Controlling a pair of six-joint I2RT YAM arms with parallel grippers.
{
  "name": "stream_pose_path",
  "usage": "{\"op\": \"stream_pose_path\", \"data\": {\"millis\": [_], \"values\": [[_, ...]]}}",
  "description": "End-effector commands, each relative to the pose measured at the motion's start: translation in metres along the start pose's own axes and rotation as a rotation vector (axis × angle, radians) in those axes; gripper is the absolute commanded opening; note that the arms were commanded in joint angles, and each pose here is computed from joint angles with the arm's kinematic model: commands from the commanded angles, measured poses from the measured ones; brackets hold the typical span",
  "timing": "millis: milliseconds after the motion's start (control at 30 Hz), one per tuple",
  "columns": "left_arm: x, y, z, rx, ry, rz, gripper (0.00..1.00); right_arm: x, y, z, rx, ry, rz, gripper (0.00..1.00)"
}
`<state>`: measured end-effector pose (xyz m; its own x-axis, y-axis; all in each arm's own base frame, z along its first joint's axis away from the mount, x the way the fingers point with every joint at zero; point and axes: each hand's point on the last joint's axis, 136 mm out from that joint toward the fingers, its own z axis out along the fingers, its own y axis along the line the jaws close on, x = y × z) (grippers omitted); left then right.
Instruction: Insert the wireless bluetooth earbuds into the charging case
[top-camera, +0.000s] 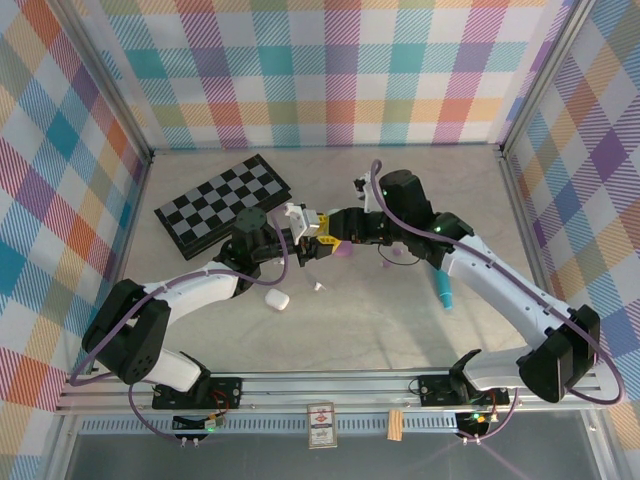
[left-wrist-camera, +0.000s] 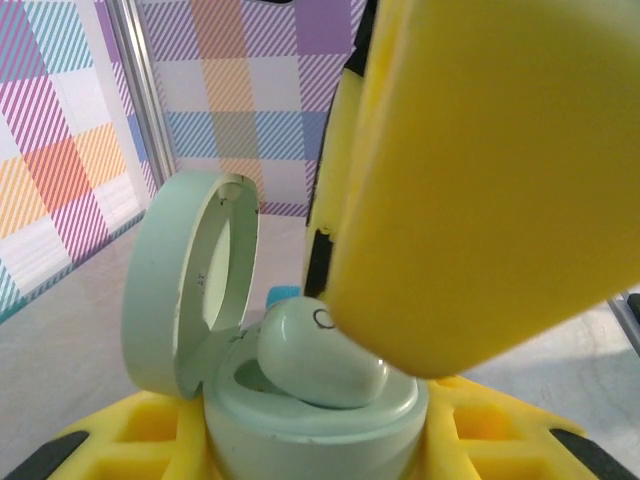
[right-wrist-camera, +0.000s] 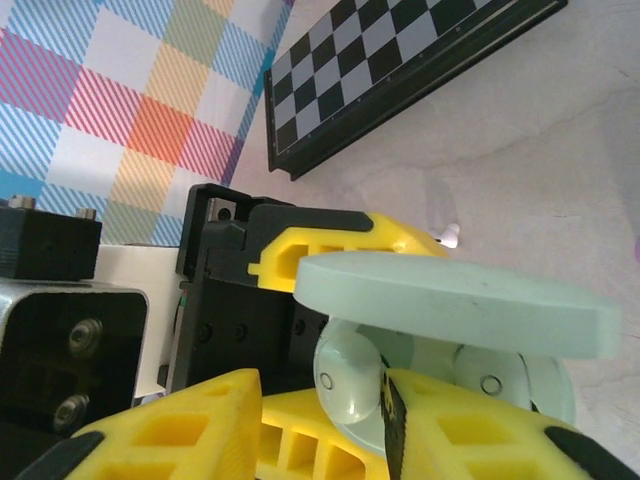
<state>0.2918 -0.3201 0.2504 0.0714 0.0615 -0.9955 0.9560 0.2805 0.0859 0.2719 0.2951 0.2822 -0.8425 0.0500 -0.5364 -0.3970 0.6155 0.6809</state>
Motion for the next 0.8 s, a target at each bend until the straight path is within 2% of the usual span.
{"op": "stream_pose_path", "data": {"millis": [0,100,233,433,600,767], "values": [[-0.025,0.000,0.004,0.008,-0.083,0.047,0.34,-0.005,0.006,-0.020,0.008,-0.044,-0.037,0.43],[-0.026,0.000,0.003,0.008,-0.088,0.047,0.34,-0.005,0.010,-0.028,-0.002,-0.060,-0.054,0.47],[-0.022,-0.002,0.002,0.006,-0.072,0.065,0.34,0.000,0.028,-0.039,-0.078,-0.053,-0.160,0.53],[-0.018,-0.010,-0.006,0.012,-0.049,0.107,0.34,-0.026,0.024,-0.063,0.010,-0.169,-0.206,0.52],[-0.016,-0.013,-0.009,0.018,-0.047,0.115,0.33,-0.048,0.012,-0.053,0.094,-0.162,-0.180,0.51],[-0.023,-0.013,-0.011,0.012,-0.060,0.114,0.34,-0.052,0.001,-0.032,0.131,-0.102,-0.175,0.52]]}}
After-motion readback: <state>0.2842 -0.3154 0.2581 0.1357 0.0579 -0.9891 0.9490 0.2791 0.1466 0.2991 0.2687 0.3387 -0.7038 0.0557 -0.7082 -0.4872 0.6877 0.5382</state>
